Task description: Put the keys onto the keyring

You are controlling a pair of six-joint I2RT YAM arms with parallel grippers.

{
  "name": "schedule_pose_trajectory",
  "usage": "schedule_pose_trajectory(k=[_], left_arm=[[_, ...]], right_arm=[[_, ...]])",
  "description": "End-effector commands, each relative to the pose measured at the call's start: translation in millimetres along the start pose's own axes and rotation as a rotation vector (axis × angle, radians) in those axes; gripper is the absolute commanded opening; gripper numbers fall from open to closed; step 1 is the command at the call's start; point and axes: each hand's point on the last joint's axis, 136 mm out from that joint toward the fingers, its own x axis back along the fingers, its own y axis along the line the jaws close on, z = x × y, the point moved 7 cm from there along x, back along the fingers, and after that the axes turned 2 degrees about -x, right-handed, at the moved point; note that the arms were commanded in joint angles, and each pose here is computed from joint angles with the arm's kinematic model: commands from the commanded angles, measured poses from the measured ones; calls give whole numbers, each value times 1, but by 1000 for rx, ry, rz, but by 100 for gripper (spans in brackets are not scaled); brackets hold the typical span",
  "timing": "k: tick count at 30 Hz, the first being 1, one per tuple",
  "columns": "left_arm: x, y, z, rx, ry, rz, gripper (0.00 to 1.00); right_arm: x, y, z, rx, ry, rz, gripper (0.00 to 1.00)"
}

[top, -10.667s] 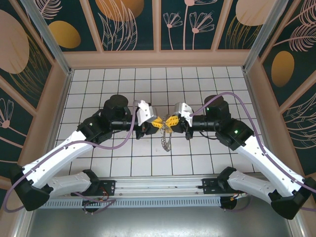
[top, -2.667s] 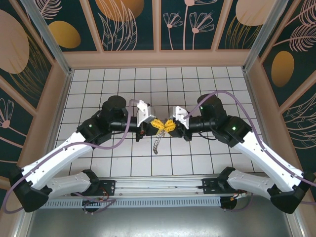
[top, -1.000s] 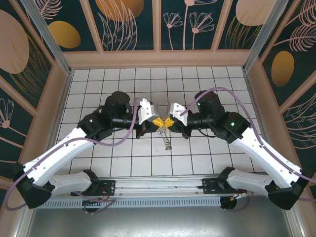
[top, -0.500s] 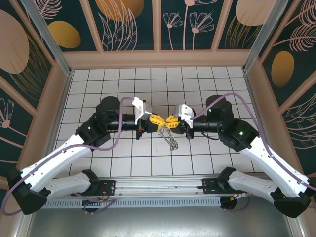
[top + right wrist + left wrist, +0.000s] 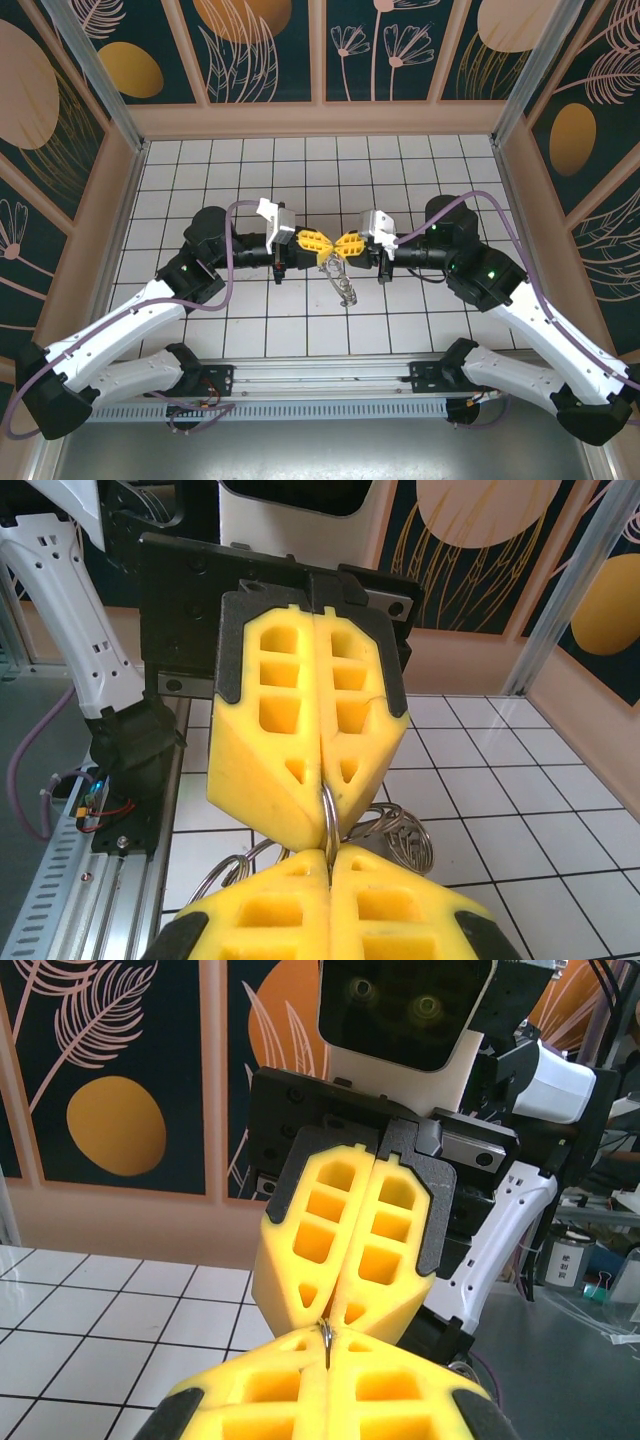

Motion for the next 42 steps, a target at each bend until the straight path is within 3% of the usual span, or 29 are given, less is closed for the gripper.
schedule_pose_trajectory(k=[1, 3, 7, 9, 16, 20, 24, 29, 33, 42], left_arm=[[-5, -5, -10, -52, 17, 33, 0], [-5, -2, -4, -57, 105, 5, 0], [-6, 8, 4, -61, 280, -49, 15], [-8, 13, 6, -51, 340, -68, 16], [-13, 27, 17, 10, 474, -121, 8], [-13, 28, 22, 27, 496, -121, 0], [-13, 20, 8, 8, 372, -90, 0], [-7, 1, -22, -41, 86, -21, 0], [-2, -7, -39, -92, -73, 12, 0], [-4, -8, -35, -86, -112, 50, 0]], right_arm=[[-5, -5, -8, 24, -17, 0, 0], [-3, -6, -10, 31, -5, 21, 0], [-3, -10, -8, 29, 48, 49, 0], [-4, -12, -6, 21, 75, 57, 0], [-1, -13, -6, 18, 96, 82, 0], [-1, -13, -6, 17, 108, 90, 0], [-1, -13, -5, 19, 91, 95, 0], [-2, -10, 1, 8, 74, 85, 0], [1, 0, 3, 26, 9, 39, 15], [-3, 3, 12, 1, -8, 14, 17]])
